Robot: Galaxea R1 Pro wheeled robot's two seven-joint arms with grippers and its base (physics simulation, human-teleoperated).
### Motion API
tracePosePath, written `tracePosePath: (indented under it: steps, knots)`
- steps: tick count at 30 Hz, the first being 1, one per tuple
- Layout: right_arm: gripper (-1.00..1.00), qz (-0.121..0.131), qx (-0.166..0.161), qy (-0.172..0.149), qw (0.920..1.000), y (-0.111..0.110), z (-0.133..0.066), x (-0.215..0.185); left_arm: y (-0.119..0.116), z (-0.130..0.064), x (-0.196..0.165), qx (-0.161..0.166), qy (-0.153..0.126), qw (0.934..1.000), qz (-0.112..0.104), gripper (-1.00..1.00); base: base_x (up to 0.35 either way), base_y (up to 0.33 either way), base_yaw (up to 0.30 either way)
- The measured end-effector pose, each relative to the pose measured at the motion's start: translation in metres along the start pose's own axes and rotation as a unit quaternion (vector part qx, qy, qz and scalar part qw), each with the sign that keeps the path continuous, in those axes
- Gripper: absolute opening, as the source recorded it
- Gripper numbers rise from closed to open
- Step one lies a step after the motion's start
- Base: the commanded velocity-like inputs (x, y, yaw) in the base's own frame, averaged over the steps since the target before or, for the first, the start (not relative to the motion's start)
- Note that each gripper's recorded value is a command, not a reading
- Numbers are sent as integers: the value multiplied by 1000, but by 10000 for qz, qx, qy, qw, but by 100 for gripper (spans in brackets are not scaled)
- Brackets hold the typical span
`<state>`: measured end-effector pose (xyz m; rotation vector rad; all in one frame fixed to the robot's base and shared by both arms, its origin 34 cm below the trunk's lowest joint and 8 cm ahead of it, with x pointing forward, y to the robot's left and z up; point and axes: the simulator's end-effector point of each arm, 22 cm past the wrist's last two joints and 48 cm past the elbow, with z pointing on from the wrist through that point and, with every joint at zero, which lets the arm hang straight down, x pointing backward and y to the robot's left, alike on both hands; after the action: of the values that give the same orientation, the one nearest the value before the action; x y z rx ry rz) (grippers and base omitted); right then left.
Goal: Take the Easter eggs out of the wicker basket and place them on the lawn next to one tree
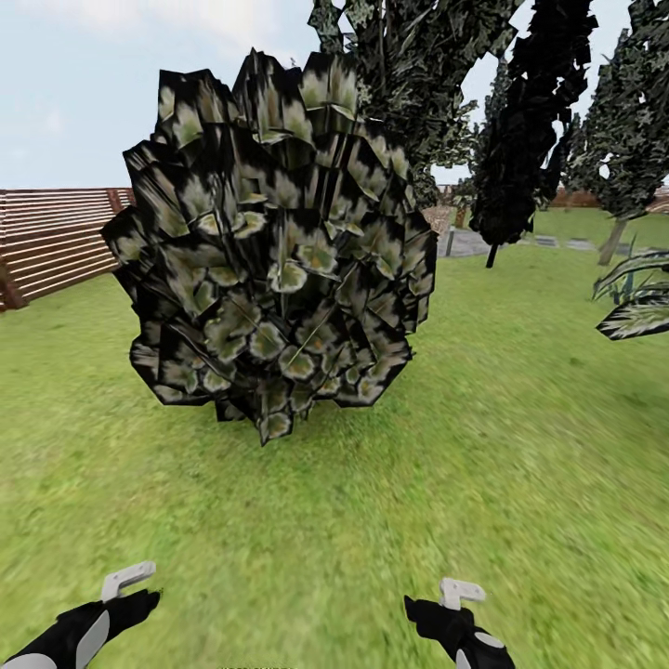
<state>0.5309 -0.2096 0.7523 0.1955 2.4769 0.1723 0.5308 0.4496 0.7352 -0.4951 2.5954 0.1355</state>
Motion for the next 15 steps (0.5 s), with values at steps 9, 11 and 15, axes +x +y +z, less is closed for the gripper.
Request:
tracePosePath:
  steps: [9,11,15]
  knots:
    - [100,-251,-155,65,9995,18,1,6,0,0,0,-1,5,10000,0,100,0,212,69]
    - [100,-358,-221,110,9991,25,1,11,0,0,0,-1,6,10000,0,100,0,273,186]
    - [100,-495,-292,154,9982,33,1,15,0,0,0,0,6,10000,-1,100,0,277,250]
